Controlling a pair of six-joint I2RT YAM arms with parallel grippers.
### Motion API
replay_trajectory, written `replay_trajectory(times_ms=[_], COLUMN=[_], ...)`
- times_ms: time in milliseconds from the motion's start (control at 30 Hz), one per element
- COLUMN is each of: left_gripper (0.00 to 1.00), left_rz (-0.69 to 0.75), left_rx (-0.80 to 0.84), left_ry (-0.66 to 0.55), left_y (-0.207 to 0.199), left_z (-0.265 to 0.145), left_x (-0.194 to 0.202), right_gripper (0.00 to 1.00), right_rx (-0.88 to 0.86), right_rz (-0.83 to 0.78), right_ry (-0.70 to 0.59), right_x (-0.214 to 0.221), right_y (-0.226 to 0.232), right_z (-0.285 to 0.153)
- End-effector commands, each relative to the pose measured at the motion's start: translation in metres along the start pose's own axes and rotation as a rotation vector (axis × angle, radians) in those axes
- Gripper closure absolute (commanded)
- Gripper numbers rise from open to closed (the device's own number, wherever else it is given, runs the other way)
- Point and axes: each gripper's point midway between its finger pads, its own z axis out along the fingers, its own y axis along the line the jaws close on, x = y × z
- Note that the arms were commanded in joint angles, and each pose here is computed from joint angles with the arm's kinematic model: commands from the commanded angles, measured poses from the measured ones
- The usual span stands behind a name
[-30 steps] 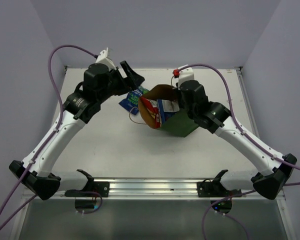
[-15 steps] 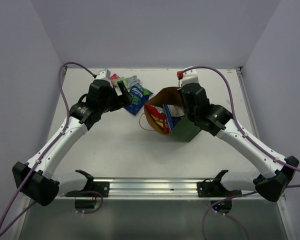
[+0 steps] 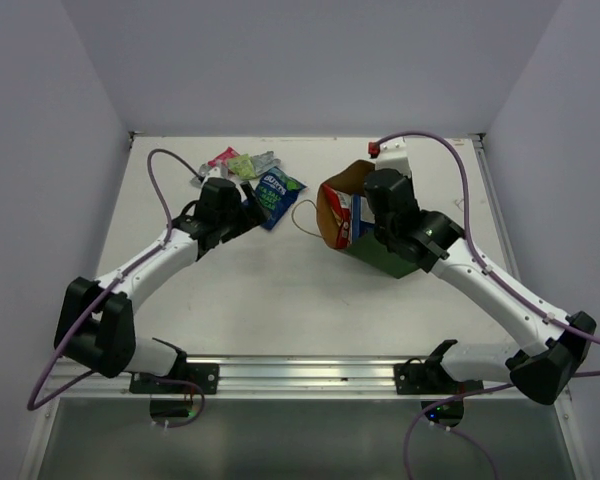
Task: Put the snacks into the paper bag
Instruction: Pick up the snack from the center of the board.
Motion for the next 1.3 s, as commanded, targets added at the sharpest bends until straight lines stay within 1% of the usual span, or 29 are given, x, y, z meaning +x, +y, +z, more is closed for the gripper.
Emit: replay_trajectory(times_ms=[0, 100, 133, 200, 300, 400, 733, 900, 1033, 1133, 1233, 1267], left_gripper=[0.09, 0.1, 0.11, 0.11, 0.12, 0.14, 0.18, 0.21, 0.23, 0.25, 0.31, 0.35], left_rz=[-0.118, -0.173, -0.211, -0.259, -0.275, -0.264, -0.209, -0.152, -0.124, -0.115, -0.099, -0.094], left_rx=[0.054, 0.044, 0.06, 0.044, 0.027, -0.002, -0.083, -0.091, -0.121, -0.131, -0.143, -0.149], left_ry=[-0.089, -0.083, -0.105, -0.111, -0.122, -0.137, -0.117, -0.113, -0.081, -0.069, -0.054, -0.049], left_y=[-0.013, -0.009, -0.012, -0.007, -0.001, 0.007, 0.026, 0.022, 0.026, 0.028, 0.03, 0.031], left_z=[0.023, 0.043, 0.048, 0.059, 0.072, 0.081, 0.108, 0.121, 0.136, 0.142, 0.145, 0.146], left_x=[-0.021, -0.019, -0.023, -0.02, -0.018, -0.017, -0.006, -0.006, 0.007, 0.013, 0.02, 0.022], right_gripper=[1.0, 1.0, 1.0, 1.0, 1.0, 1.0, 1.0, 1.0, 1.0, 1.0, 1.0, 1.0], right_rx=[0.008, 0.003, -0.004, -0.009, -0.013, -0.027, -0.067, -0.072, -0.066, -0.064, -0.059, -0.06], right_rz=[0.144, 0.129, 0.127, 0.114, 0.116, 0.135, 0.129, 0.125, 0.131, 0.126, 0.128, 0.127], right_ry=[-0.087, -0.082, -0.083, -0.085, -0.081, -0.078, -0.065, -0.056, -0.057, -0.057, -0.057, -0.056], right_x=[-0.026, -0.025, -0.025, -0.027, -0.027, -0.025, -0.017, -0.014, -0.014, -0.014, -0.015, -0.015], right_y=[-0.01, -0.007, -0.005, -0.003, -0.001, 0.003, 0.009, 0.012, 0.01, 0.01, 0.009, 0.01], right_z=[-0.009, -0.007, -0.005, -0.004, -0.001, 0.0, 0.001, 0.004, 0.004, 0.004, 0.005, 0.006])
